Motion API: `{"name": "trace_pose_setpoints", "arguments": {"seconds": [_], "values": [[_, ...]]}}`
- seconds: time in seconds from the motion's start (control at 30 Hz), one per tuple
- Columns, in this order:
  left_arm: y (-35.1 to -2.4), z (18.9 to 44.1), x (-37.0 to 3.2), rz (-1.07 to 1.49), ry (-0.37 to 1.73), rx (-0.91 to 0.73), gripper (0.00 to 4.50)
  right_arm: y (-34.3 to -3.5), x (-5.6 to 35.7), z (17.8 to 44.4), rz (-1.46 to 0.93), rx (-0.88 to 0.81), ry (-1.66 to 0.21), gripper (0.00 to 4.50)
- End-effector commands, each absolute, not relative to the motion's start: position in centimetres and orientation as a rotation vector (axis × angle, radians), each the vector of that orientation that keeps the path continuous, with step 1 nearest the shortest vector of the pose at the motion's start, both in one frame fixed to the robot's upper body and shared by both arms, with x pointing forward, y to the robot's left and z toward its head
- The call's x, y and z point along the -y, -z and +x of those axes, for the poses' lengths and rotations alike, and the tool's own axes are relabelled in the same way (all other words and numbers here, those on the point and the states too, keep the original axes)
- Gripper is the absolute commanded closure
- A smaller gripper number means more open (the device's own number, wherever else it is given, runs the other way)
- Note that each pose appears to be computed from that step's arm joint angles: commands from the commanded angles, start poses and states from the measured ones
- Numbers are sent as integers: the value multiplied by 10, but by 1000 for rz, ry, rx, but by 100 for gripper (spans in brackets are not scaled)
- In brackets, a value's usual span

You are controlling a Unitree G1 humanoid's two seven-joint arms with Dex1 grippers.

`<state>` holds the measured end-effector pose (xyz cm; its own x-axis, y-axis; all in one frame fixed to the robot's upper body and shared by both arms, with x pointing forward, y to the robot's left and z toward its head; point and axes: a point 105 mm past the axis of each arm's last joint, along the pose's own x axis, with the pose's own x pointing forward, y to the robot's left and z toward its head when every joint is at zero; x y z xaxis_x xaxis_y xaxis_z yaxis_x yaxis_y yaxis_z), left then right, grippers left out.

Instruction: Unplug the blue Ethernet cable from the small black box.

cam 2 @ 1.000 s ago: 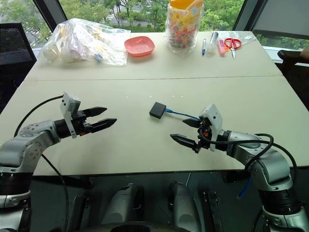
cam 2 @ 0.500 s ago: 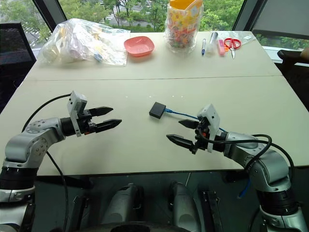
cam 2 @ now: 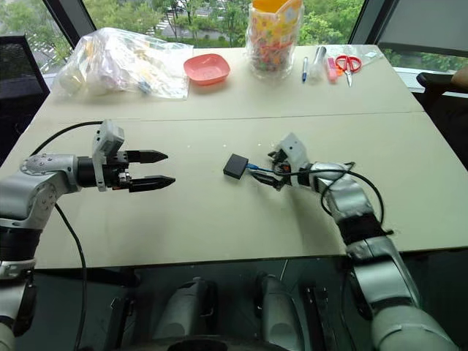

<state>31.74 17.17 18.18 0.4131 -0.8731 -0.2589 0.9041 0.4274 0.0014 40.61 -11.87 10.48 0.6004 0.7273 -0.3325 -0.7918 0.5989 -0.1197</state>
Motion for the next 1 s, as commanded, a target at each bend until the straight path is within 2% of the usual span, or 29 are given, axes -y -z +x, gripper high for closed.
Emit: {"name": "trace_pose_setpoints", "arguments": {"seconds": [0.03,0.07,0.17,0.33,0.4,0.5,0.6,0.73,1.0], "values": [[-189,313,-171,156,1105,-185,23,-89,120,414,-285,-316,-902,0],[-187,311,-171,153,1093,-186,23,-82,118,413,-311,-342,-921,0],[-183,305,-174,144,1061,-189,18,-73,114,409,-368,-365,-978,94],[-181,299,-182,127,1014,-189,18,-71,116,400,-385,-360,-1062,354],[-180,300,-182,123,1008,-187,18,-69,115,397,-401,-356,-1077,445],[-184,312,-181,110,994,-151,18,-88,116,407,-482,-243,-1028,445],[-195,334,-180,37,994,-102,18,-137,118,418,-731,22,-926,445],[-207,364,-162,-119,1085,-75,18,-196,108,409,-1030,344,-852,445],[-225,399,-112,-251,1266,-57,18,-239,93,385,-1168,616,-746,445]]}}
